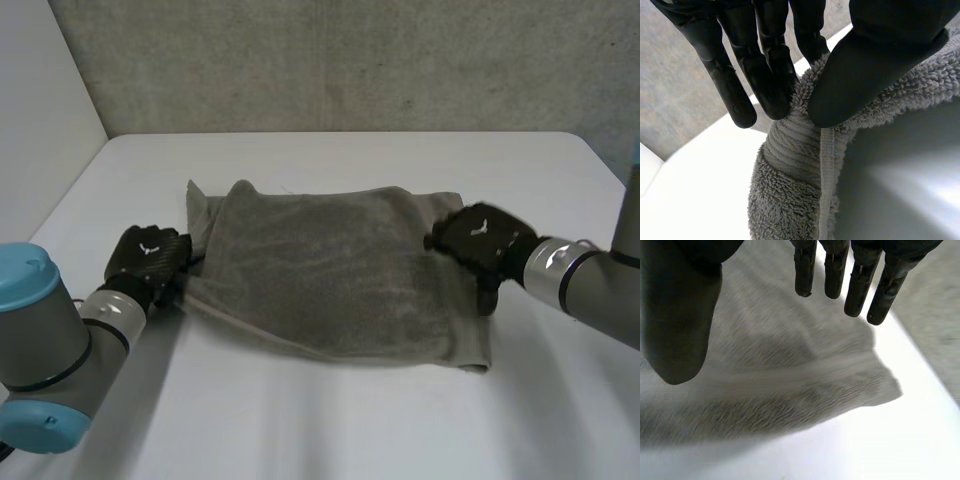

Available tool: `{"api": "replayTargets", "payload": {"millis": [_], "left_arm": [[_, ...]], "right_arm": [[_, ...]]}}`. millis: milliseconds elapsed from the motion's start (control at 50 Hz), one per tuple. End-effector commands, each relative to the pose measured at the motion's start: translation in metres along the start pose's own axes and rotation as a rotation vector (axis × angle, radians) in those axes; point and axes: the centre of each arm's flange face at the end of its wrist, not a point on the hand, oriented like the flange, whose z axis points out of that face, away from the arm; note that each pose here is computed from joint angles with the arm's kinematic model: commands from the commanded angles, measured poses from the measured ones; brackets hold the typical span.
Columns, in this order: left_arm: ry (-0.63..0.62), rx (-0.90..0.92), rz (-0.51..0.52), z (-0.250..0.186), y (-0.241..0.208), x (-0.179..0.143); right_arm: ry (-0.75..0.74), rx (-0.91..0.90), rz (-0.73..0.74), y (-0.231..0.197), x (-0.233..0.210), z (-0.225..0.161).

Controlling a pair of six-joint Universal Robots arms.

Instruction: Fold the laundry

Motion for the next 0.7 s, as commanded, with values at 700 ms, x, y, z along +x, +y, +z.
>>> {"api": "replayTargets", "payload": {"millis": [700], "left_arm": [[-0.032,0.080,-0.011,0.003,-0.025,-0.011]], "right_arm": [[0.155,-0.013,0.399,0.070,-0.066,-0.038]]}}
